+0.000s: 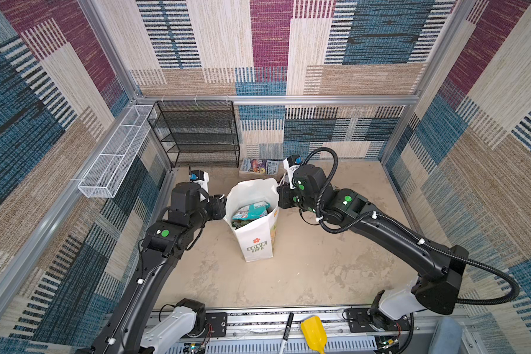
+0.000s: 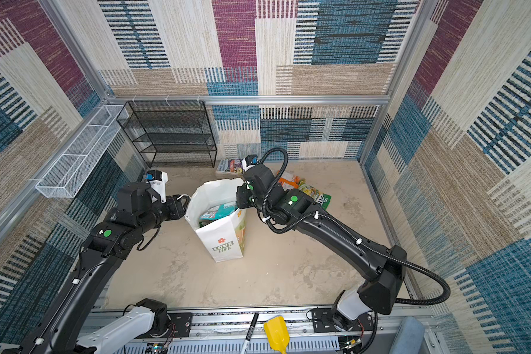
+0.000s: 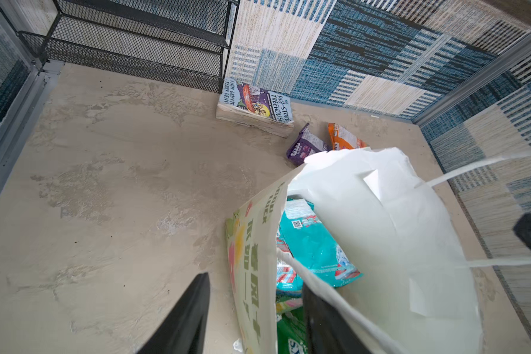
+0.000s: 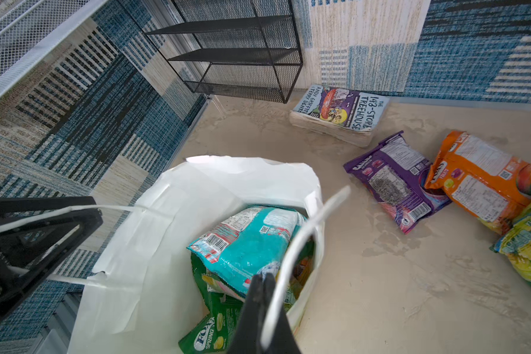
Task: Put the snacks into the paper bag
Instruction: 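Raise the right gripper out of the paper bag and move toward the green snack bag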
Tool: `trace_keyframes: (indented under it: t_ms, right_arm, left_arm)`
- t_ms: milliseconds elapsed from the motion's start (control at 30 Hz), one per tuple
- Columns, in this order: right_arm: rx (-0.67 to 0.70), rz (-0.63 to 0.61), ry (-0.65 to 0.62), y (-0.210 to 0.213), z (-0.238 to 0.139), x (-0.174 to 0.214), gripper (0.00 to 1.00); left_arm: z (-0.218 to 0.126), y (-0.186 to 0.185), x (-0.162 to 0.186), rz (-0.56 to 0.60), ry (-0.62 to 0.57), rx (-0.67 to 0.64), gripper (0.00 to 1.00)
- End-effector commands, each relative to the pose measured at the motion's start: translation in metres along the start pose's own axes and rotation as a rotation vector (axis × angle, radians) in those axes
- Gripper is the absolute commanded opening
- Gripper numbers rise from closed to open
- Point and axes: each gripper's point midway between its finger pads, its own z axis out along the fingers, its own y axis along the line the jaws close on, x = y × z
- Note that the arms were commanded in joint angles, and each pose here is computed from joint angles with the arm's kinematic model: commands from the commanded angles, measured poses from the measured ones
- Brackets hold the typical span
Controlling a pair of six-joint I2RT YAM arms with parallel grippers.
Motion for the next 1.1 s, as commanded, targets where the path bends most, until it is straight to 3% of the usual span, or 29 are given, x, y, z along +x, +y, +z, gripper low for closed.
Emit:
trace_keyframes:
  t_ms: [0, 100, 200, 367, 533, 667, 900, 1033, 1067]
  right_arm:
    - [-0.048, 0.032, -0.068, 0.01, -0.005, -0.017, 0.0]
    - [-0.04, 0.02, -0.085, 0.01, -0.008, -0.022, 0.0]
    - [-0.025, 0.01, -0.134, 0.011, -0.013, -0.04, 0.0]
    - [-0.087, -0.011, -0.186, 0.039, -0.02, -0.085, 0.0]
    - [-0.094, -0.038, -0.236, 0.049, -0.032, -0.113, 0.0]
    - [-0.085, -0.048, -0.192, 0.035, -0.015, -0.075, 0.0]
    - [-0.097, 0.011, -0.085, 0.011, -0.005, -0.007, 0.0]
    - [-0.119, 0.018, -0.06, 0.009, -0.011, 0.005, 0.25]
    - [-0.125, 0.019, -0.06, 0.01, -0.013, 0.005, 0.39]
  left_arm:
    - [-0.004, -0.022, -0.022, -0.003, -0.086, 0.111, 0.37]
    - [-0.006, -0.029, -0.03, -0.043, -0.083, 0.141, 0.15]
    - [-0.01, -0.045, -0.046, -0.095, -0.095, 0.205, 0.0]
    - [-0.005, -0.068, -0.077, -0.166, -0.098, 0.295, 0.0]
    - [-0.019, -0.083, -0.107, -0.121, -0.167, 0.343, 0.0]
    - [-0.011, -0.073, -0.097, -0.112, -0.199, 0.317, 0.0]
    - [0.013, -0.062, -0.06, -0.125, -0.142, 0.309, 0.0]
    - [0.013, -0.055, -0.053, -0.125, -0.149, 0.286, 0.0]
    - [0.011, -0.054, -0.054, -0.121, -0.155, 0.283, 0.0]
